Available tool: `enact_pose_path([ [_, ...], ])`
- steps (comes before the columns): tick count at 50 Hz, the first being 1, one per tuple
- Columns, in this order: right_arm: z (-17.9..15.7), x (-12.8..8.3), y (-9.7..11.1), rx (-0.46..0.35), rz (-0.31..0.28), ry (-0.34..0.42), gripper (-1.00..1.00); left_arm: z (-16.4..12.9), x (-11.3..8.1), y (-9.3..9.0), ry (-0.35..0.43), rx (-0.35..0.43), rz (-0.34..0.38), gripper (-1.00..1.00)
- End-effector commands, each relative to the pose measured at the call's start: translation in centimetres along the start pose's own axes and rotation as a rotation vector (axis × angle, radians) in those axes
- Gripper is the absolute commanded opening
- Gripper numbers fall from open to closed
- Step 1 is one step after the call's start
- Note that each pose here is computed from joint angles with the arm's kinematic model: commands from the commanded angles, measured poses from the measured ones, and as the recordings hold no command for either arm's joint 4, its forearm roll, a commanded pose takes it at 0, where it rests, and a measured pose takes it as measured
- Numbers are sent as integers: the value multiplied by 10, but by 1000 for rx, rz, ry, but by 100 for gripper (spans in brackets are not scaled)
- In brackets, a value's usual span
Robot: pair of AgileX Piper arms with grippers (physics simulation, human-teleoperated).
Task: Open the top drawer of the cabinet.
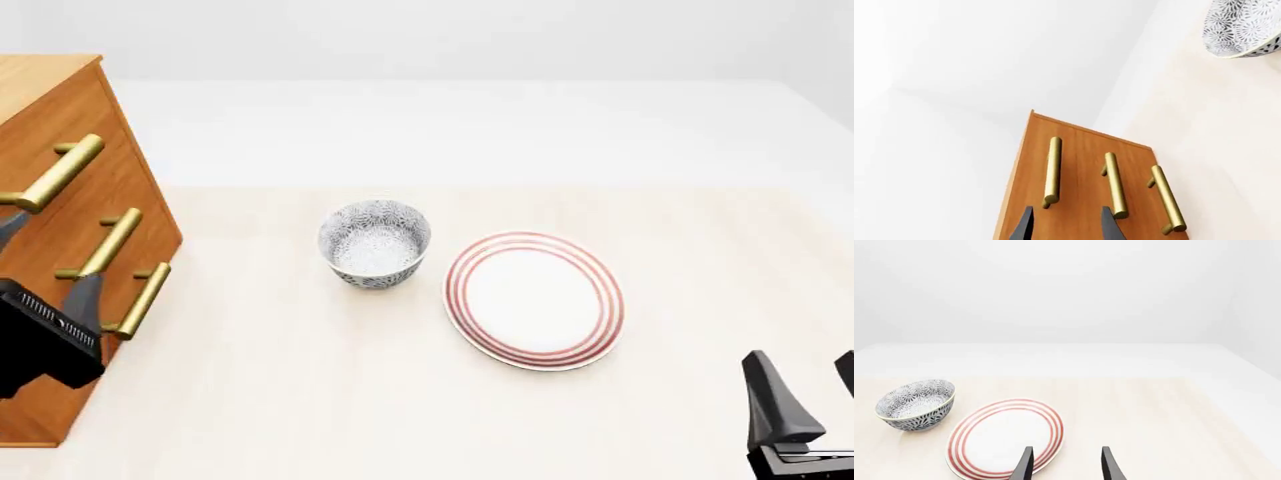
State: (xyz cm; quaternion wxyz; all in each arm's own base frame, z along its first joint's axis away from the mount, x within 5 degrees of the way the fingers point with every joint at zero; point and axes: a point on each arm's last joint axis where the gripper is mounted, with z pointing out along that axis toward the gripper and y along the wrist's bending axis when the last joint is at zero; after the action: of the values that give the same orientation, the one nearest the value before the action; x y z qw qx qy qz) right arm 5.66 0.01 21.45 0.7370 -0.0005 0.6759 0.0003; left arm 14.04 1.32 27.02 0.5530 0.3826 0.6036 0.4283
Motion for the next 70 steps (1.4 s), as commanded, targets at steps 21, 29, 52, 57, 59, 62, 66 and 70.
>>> enact_pose_path([
  [21, 0, 0, 0, 0, 0, 0, 100, 34, -2, 18, 13, -35, 84, 100],
  [29, 0, 0, 0, 0, 0, 0, 100, 43, 1, 14, 22, -29, 99, 100],
  [52, 0, 0, 0, 0, 1, 0, 100, 62, 12, 7, 67, -20, 104, 100],
  [57, 0, 0, 0, 0, 0, 0, 100, 66, 16, 6, 79, -23, 109, 100],
  [59, 0, 0, 0, 0, 0, 0, 100, 66, 16, 7, 81, -28, 108, 100],
  [62, 0, 0, 0, 0, 0, 0, 100, 69, 17, 6, 85, -24, 105, 100],
  [66, 0, 0, 0, 0, 0, 0, 100, 71, 21, 4, 95, -26, 112, 100],
  [70, 0, 0, 0, 0, 0, 0, 100, 73, 24, 2, 104, -26, 116, 100],
])
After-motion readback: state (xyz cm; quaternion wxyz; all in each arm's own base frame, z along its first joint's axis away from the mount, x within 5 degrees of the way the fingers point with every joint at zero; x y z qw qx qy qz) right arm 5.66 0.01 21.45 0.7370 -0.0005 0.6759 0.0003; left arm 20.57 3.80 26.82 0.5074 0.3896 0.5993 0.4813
